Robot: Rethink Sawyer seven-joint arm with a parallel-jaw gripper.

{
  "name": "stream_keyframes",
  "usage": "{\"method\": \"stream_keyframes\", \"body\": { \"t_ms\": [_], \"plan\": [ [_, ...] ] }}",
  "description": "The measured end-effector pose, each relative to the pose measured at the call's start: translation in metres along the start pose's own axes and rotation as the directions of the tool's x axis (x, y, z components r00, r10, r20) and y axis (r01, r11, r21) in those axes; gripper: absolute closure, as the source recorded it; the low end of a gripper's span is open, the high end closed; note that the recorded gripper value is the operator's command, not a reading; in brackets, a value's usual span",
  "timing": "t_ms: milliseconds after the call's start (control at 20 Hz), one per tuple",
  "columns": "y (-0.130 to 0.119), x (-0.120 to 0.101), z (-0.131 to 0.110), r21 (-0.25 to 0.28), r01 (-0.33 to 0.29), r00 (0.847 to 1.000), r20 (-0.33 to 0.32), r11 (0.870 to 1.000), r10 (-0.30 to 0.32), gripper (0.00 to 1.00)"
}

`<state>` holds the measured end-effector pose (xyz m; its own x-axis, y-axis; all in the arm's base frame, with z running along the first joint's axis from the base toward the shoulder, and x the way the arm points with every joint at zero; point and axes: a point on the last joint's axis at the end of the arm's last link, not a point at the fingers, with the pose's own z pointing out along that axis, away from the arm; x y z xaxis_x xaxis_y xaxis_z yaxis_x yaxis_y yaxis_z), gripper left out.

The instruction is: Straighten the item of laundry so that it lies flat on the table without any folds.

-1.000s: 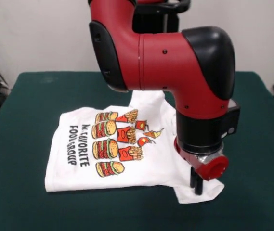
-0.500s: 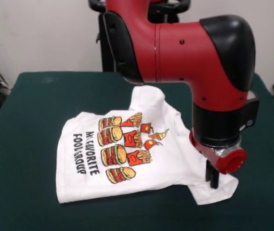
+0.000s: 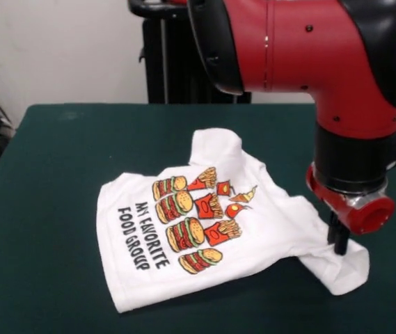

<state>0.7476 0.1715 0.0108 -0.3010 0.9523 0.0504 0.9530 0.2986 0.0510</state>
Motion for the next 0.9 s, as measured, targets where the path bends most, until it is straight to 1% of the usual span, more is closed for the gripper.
{"method": "stream_keyframes", "body": {
  "t_ms": [150, 250, 350, 450, 550, 800, 850, 900],
  "plan": [
    [0.003, 0.008, -0.003, 0.003, -0.048, 0.999, 0.001, 0.999, 0.048, 1.0],
    [0.007, 0.014, -0.006, -0.003, -0.094, 0.996, 0.005, 0.996, 0.094, 1.0],
    [0.009, 0.017, -0.008, -0.007, -0.113, 0.994, 0.007, 0.994, 0.113, 1.0],
    [0.015, 0.02, -0.009, -0.018, -0.152, 0.988, 0.009, 0.988, 0.153, 1.0],
    [0.018, 0.021, -0.008, -0.021, -0.164, 0.986, 0.01, 0.986, 0.164, 1.0],
    [0.02, 0.019, 0.007, -0.018, -0.188, 0.982, 0.017, 0.982, 0.189, 1.0],
    [0.016, 0.012, 0.018, -0.008, -0.189, 0.981, 0.038, 0.982, 0.189, 0.0],
    [0.015, 0.01, 0.019, -0.005, -0.19, 0.981, 0.041, 0.982, 0.19, 0.0]
  ]
}}
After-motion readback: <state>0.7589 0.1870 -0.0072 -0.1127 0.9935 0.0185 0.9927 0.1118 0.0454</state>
